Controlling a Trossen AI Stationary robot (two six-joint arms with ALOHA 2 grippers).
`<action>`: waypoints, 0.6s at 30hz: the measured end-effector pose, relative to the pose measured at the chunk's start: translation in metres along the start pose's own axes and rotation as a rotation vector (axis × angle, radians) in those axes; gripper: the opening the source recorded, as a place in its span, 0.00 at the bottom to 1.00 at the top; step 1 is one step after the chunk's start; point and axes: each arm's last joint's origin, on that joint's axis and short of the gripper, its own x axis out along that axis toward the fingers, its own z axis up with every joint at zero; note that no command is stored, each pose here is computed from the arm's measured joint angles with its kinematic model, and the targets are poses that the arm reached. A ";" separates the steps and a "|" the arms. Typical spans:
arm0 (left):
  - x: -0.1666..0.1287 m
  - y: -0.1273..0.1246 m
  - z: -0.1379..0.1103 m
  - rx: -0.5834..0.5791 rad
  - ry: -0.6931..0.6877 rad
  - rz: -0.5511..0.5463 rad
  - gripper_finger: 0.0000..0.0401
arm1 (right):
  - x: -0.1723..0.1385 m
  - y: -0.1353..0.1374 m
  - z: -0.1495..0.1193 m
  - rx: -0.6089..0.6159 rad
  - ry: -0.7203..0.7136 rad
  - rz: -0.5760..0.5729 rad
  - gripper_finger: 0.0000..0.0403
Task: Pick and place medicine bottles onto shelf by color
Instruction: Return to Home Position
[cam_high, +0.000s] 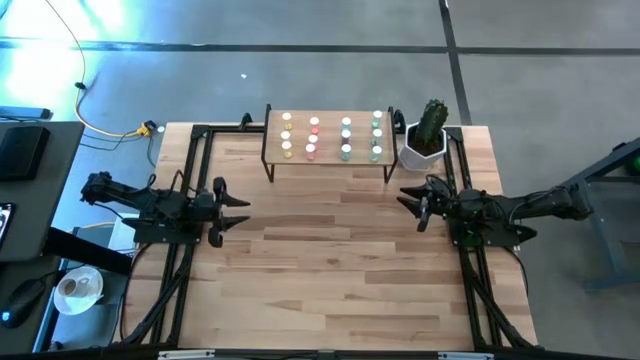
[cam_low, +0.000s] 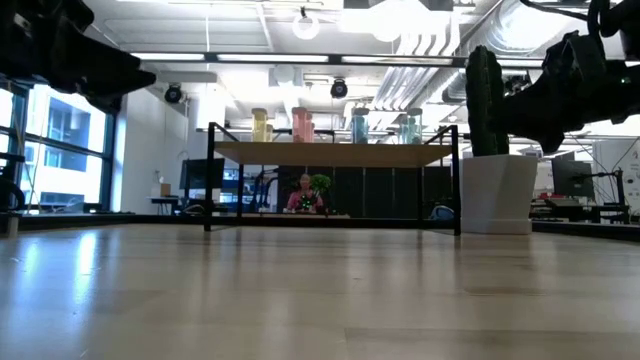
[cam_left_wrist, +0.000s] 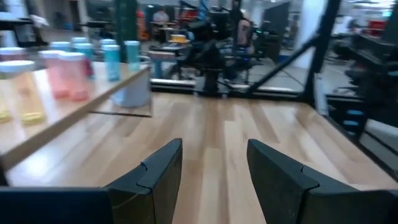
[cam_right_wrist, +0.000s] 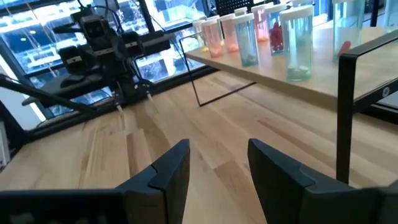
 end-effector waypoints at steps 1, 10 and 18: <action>0.000 0.000 0.000 0.002 0.005 -0.016 0.43 | 0.000 0.000 0.000 -0.007 0.002 0.000 0.38; 0.000 0.000 -0.007 0.021 0.074 -0.025 0.43 | 0.000 -0.001 -0.003 -0.022 0.029 -0.008 0.38; 0.000 0.000 -0.007 0.021 0.074 -0.023 0.43 | 0.000 -0.001 -0.003 -0.022 0.029 -0.008 0.38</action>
